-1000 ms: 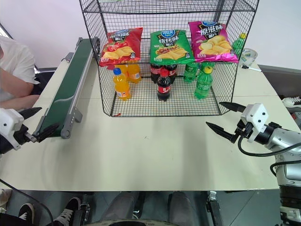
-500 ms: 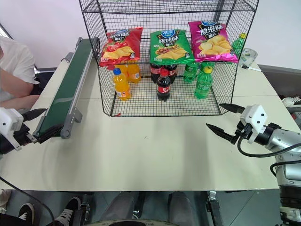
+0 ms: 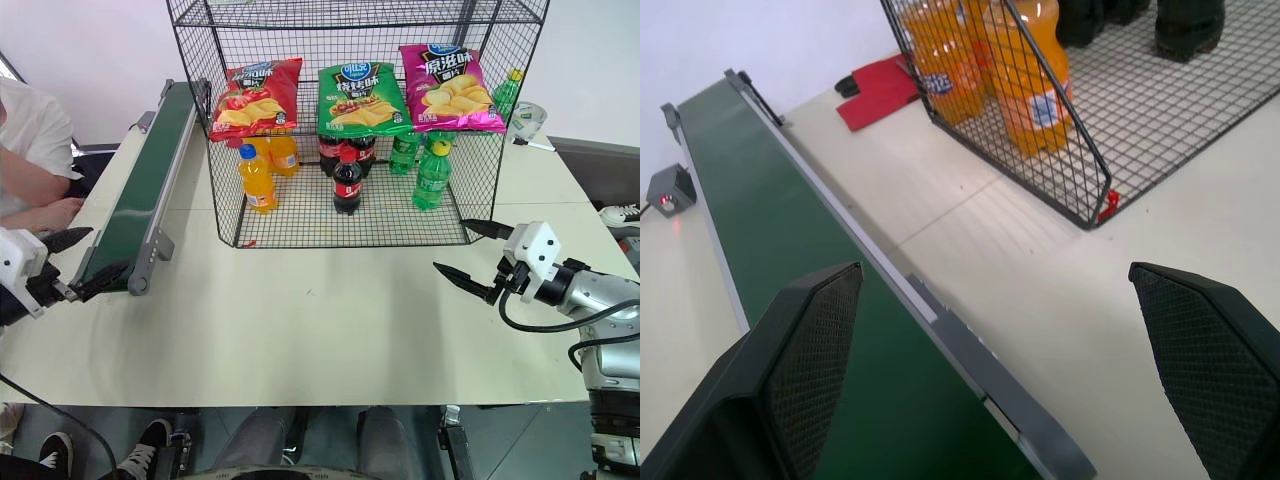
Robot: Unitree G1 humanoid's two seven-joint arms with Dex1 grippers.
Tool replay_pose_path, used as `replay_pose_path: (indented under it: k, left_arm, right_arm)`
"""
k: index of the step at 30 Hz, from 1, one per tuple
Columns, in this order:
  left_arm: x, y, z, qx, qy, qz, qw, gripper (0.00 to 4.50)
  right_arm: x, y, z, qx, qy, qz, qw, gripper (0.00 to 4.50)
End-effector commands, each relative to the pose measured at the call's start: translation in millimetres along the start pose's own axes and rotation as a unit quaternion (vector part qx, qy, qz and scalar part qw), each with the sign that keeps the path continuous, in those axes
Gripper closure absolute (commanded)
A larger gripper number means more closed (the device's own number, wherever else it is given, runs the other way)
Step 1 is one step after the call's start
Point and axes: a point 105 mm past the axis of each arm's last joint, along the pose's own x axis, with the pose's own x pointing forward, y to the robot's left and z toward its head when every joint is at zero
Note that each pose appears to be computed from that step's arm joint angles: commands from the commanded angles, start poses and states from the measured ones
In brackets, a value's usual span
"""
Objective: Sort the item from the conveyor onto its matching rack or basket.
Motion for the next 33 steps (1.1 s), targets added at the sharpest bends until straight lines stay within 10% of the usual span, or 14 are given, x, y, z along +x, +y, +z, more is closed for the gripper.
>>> replay_pose_path:
  k: [1, 33]
  left_arm:
    - [-1.2, 3.5, 7.8, 0.016, -0.011, 0.008, 1.0, 0.04]
    - [7.9, -0.7, 1.4, -0.002, -0.024, 0.022, 0.999, 0.04]
  right_arm:
    - [-2.4, -3.8, 8.1, -0.018, -0.012, -0.005, 1.0, 0.0]
    - [7.4, -14.7, 13.5, -0.03, -0.024, -0.01, 0.999, 0.0]
